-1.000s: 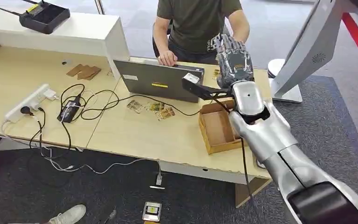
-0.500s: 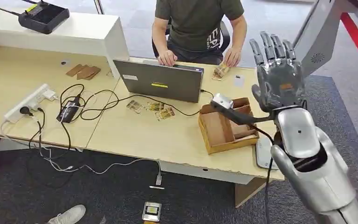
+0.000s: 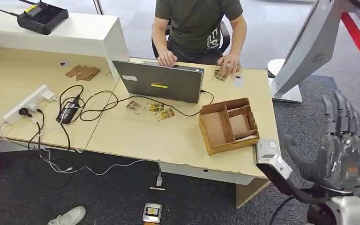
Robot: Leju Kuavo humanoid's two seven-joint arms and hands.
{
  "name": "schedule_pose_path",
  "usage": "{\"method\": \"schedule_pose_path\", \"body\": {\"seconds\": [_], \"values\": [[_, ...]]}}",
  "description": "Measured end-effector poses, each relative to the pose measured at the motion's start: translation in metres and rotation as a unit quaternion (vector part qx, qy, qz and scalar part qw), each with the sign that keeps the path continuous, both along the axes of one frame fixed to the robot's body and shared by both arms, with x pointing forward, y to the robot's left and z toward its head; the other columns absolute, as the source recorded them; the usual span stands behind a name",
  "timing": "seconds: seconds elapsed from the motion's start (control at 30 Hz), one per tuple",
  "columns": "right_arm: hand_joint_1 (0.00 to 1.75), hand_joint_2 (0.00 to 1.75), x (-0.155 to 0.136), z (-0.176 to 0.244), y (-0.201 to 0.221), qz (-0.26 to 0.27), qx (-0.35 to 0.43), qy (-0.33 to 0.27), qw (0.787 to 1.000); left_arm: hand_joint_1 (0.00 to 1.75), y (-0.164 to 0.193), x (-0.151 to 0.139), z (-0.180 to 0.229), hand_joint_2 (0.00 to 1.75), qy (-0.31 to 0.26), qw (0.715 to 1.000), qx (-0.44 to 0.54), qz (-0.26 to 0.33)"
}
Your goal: Pass the card to the sensor for recognition and then transmit it.
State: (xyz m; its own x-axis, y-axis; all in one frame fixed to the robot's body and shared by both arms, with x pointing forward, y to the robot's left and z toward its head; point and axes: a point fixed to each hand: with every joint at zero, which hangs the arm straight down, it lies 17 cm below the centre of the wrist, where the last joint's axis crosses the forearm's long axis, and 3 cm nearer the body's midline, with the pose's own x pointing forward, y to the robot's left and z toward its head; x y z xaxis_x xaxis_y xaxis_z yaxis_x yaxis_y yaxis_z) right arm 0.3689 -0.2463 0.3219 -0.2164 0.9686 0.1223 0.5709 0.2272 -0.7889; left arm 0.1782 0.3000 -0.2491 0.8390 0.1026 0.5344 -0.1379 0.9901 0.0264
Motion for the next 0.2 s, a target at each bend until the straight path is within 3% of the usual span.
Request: {"method": "schedule_pose_path", "body": {"seconds": [0.2], "values": [[0.0,1.75,-0.004,0.0,-0.028,-0.018,0.041,0.005,0.999,0.0,0.008,-0.004,-0.001,1.75,0.003,1.0,0.002,0.023]]}}
